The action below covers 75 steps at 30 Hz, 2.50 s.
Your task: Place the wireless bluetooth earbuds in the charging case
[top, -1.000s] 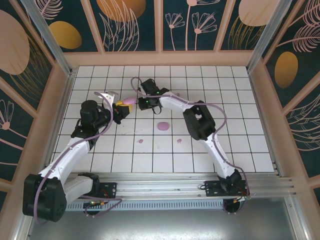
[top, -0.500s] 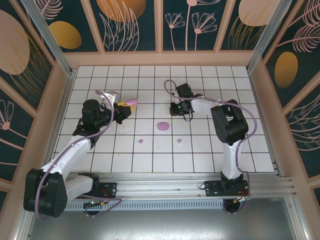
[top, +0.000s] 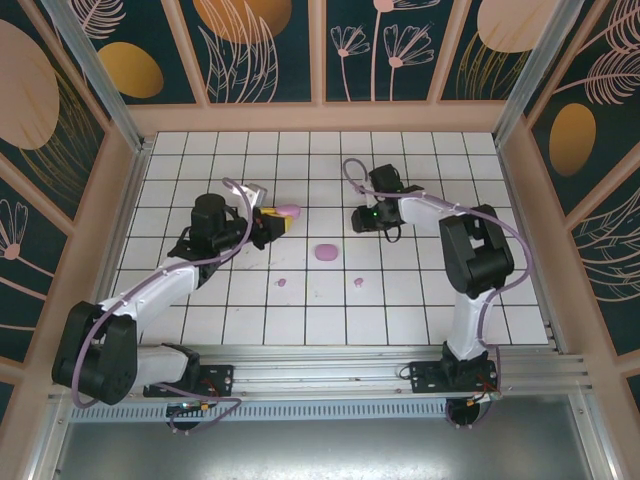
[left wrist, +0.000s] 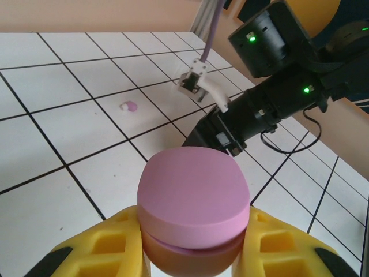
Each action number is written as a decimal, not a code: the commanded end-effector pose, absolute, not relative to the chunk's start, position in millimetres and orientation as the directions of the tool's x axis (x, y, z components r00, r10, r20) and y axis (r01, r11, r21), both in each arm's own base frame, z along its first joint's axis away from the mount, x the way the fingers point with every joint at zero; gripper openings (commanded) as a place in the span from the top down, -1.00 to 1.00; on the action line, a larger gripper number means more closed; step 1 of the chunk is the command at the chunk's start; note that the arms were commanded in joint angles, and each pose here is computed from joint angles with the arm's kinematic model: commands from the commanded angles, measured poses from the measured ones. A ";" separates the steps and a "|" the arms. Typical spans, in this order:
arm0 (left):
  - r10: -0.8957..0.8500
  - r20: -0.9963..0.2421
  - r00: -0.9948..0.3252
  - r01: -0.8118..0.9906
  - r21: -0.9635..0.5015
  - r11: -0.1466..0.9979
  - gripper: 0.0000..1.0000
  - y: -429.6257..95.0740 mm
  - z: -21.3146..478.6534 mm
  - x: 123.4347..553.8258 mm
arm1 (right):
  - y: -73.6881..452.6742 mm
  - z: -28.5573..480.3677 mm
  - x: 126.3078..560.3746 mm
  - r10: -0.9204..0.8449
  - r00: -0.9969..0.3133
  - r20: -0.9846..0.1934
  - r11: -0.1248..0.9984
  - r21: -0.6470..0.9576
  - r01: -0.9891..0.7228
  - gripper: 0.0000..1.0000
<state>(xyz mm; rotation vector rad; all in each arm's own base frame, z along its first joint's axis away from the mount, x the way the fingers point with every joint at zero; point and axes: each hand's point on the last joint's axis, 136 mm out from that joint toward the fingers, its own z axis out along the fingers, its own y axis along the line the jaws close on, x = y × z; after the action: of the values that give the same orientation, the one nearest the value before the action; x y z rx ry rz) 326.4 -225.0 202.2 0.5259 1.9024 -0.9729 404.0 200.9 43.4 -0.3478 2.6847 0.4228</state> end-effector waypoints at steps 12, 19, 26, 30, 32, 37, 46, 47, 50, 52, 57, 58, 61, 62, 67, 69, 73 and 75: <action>-0.016 -0.888 -0.460 0.731 -0.389 0.561 1.00 -247.0 213.8 343.7 | 209.3 65.3 357.5 0.418 -0.878 -0.233 0.754 0.629 0.192 0.47; -0.010 -0.891 -0.455 0.738 -0.383 0.556 1.00 -250.3 213.1 345.1 | 219.3 38.9 365.3 0.468 -0.872 -0.145 0.702 0.660 0.266 0.48; 0.001 -0.889 -0.458 0.737 -0.379 0.560 1.00 -248.6 206.8 341.9 | 220.8 30.5 384.0 0.484 -0.862 -0.148 0.712 0.640 0.290 0.60; 0.003 -0.889 -0.457 0.736 -0.377 0.562 1.00 -248.0 205.0 341.6 | 218.4 31.1 390.1 0.492 -0.857 -0.154 0.716 0.631 0.298 0.61; 0.006 -0.891 -0.454 0.737 -0.372 0.564 1.00 -247.8 204.4 341.7 | 217.5 32.0 393.2 0.496 -0.854 -0.158 0.716 0.631 0.299 0.61; 0.015 -0.893 -0.449 0.740 -0.363 0.566 1.00 -247.6 203.7 341.8 | 211.9 29.6 401.2 0.503 -0.849 -0.162 0.726 0.613 0.313 0.62; 0.021 -0.896 -0.443 0.742 -0.353 0.570 1.00 -246.9 204.1 341.9 | 210.7 28.0 406.5 0.516 -0.843 -0.152 0.723 0.605 0.333 0.49; 0.021 -0.897 -0.442 0.741 -0.352 0.572 1.00 -246.8 204.3 342.2 | 210.6 28.2 407.1 0.514 -0.844 -0.154 0.726 0.602 0.332 0.47; 0.022 -0.896 -0.443 0.740 -0.351 0.573 1.00 -246.4 203.7 341.8 | 208.1 28.5 409.4 0.508 -0.845 -0.168 0.742 0.584 0.330 0.42; 0.022 -0.897 -0.441 0.741 -0.350 0.573 1.00 -246.1 204.3 341.1 | 205.8 29.5 410.4 0.501 -0.846 -0.181 0.754 0.572 0.324 0.40; 0.025 -0.896 -0.443 0.740 -0.350 0.575 1.00 -245.7 203.4 340.9 | 205.5 32.0 414.5 0.466 -0.860 -0.209 0.784 0.548 0.291 0.37; 0.025 -0.896 -0.442 0.741 -0.350 0.573 1.00 -245.9 203.8 340.7 | 205.5 31.7 415.4 0.454 -0.865 -0.213 0.792 0.541 0.283 0.36; 0.023 -0.896 -0.444 0.738 -0.351 0.576 1.00 -245.5 203.6 341.0 | 207.3 29.2 416.3 0.417 -0.883 -0.216 0.817 0.514 0.260 0.36; 0.024 -0.895 -0.445 0.738 -0.351 0.577 1.00 -245.2 203.2 340.5 | 207.5 29.3 417.1 0.409 -0.886 -0.217 0.822 0.510 0.255 0.37; 0.023 -0.895 -0.445 0.735 -0.351 0.580 1.00 -244.4 203.3 339.9 | 209.3 22.5 416.1 0.380 -0.903 -0.201 0.841 0.481 0.247 0.37; 0.024 -0.897 -0.442 0.736 -0.347 0.582 1.00 -243.9 204.1 339.9 | 210.2 18.4 414.9 0.375 -0.907 -0.190 0.844 0.474 0.250 0.38; 0.024 -0.897 -0.440 0.735 -0.345 0.584 1.00 -243.2 204.6 339.3 | 211.9 12.9 413.5 0.360 -0.916 -0.179 0.852 0.463 0.244 0.39; 0.025 -0.898 -0.440 0.735 -0.344 0.584 1.00 -243.2 204.6 339.1 | 213.1 10.4 412.3 0.350 -0.920 -0.177 0.858 0.454 0.239 0.42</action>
<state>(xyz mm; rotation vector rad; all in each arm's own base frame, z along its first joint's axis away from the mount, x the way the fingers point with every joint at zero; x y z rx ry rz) 341.7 -242.6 195.8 0.5862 1.9042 -0.9559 420.1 212.8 24.9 0.4786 2.7158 0.6851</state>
